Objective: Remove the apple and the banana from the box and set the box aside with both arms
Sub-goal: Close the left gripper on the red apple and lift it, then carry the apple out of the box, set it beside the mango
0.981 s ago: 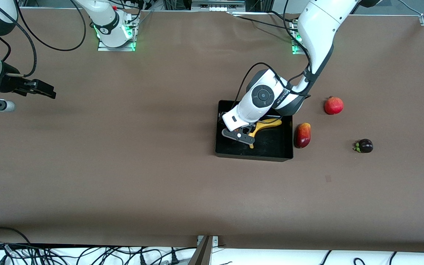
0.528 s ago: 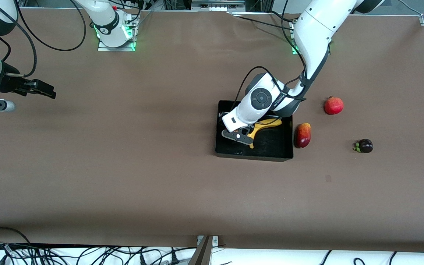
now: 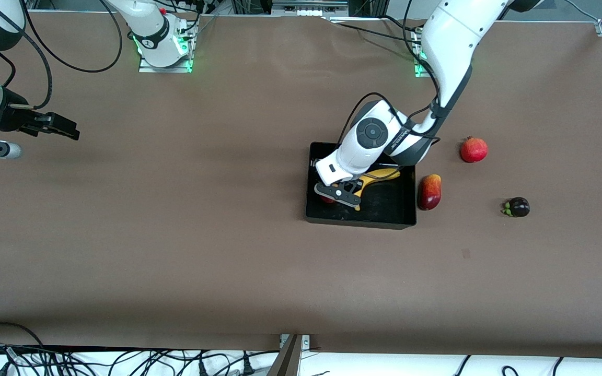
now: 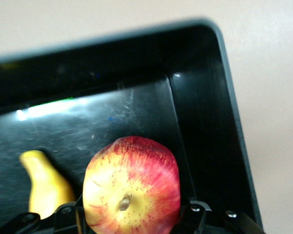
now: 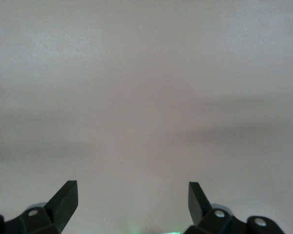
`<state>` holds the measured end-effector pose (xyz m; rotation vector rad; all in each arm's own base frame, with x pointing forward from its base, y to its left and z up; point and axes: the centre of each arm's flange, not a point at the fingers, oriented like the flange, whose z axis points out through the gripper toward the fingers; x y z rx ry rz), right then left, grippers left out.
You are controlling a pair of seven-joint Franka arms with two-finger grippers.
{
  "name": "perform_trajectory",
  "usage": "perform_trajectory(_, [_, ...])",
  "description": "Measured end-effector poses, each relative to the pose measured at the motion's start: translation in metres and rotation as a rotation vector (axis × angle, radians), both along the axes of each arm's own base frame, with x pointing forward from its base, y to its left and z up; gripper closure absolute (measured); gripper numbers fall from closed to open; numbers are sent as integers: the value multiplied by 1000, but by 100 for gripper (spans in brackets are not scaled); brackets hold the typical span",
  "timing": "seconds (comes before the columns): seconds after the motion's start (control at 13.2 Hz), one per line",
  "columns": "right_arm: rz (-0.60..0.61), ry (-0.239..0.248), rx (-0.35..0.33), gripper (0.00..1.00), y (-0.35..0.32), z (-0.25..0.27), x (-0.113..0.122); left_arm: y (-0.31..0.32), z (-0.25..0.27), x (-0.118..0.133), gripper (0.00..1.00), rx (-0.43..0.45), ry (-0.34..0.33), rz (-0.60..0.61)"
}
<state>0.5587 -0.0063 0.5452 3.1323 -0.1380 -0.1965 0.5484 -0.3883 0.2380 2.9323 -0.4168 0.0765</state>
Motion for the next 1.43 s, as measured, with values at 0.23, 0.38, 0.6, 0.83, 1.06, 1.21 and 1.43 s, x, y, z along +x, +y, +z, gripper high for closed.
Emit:
perform_trajectory(0.23, [0,0,0,0,0,0,0,45,58,18,35,51,2,-1])
perform_trajectory(0.38, [0,0,0,0,0,0,0,102,93,26,35,91,-11,-74])
perform_trajectory(0.6, [0,0,0,0,0,0,0,216,110,36,35,144,7,-242])
perform_trajectory(0.83, [0,0,0,0,0,0,0,310,80,35,35,153,54,-315])
perform_trajectory(1.06, [0,0,0,0,0,0,0,362,23,33,35,153,45,-360])
perform_trajectory(1.21, [0,0,0,0,0,0,0,385,-18,34,35,152,45,-371])
perform_trajectory(1.43, [0,0,0,0,0,0,0,389,-47,32,35,145,61,-372])
